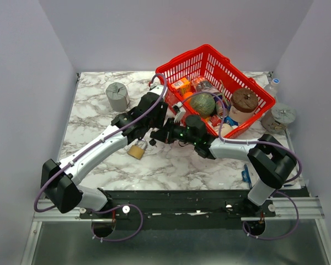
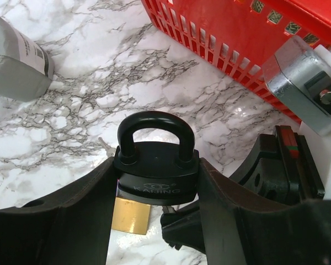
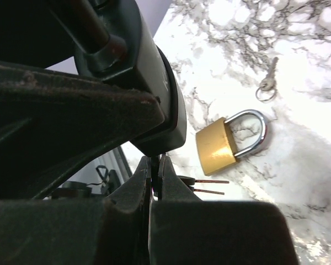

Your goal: Unlock with the key

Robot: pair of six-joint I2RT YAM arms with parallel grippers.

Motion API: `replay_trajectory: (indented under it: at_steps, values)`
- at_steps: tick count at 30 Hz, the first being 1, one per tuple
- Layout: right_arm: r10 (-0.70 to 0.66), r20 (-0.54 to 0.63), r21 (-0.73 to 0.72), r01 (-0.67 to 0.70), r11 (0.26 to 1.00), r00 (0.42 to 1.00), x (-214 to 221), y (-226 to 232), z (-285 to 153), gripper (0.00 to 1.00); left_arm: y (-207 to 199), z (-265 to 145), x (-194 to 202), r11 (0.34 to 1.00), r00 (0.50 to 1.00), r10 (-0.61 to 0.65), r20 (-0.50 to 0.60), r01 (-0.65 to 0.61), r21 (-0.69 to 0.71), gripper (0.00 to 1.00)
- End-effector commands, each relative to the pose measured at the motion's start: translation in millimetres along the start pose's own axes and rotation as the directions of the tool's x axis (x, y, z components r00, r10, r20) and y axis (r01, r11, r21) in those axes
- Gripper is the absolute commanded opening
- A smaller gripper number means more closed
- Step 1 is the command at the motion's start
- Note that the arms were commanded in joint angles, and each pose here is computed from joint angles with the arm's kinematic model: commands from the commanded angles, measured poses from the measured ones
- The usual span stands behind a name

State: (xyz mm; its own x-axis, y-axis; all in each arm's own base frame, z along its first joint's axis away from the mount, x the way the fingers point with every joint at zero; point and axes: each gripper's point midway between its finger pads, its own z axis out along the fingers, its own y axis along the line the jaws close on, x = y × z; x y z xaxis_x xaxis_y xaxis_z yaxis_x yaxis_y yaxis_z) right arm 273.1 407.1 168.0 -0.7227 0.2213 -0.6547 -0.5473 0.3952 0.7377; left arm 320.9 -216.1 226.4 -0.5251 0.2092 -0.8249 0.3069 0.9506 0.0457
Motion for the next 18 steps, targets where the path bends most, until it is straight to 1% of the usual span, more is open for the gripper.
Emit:
replay_trajectory:
  at_steps: [1, 6, 11, 14, 18]
  values:
    - [-0.105, 0.143, 0.067, 0.096, 0.993, 0.984, -34, -10, -4, 0.01, -3, 6, 7, 0.999, 0.999, -0.002, -0.042, 0.003, 0.046, 0.00]
    - [-0.132, 0.136, 0.066, 0.124, 0.990, 0.982, -26, -6, -4, 0.01, 0, 16, 15, 0.999, 0.997, -0.002, -0.075, 0.005, 0.042, 0.00]
    - [-0.166, 0.168, 0.101, 0.151, 0.983, 0.972, -22, -2, -10, 0.01, 6, 25, 22, 0.999, 0.995, 0.003, -0.101, 0.000, 0.032, 0.00]
    - [-0.162, 0.181, 0.127, 0.140, 0.982, 0.970, -22, -4, -12, 0.01, 5, 28, 27, 0.999, 0.993, 0.003, -0.116, 0.003, 0.054, 0.00]
    - [-0.142, 0.196, 0.134, 0.117, 0.984, 0.970, -22, -7, -14, 0.01, 3, 29, 28, 0.997, 0.994, 0.005, -0.111, 0.003, 0.075, 0.00]
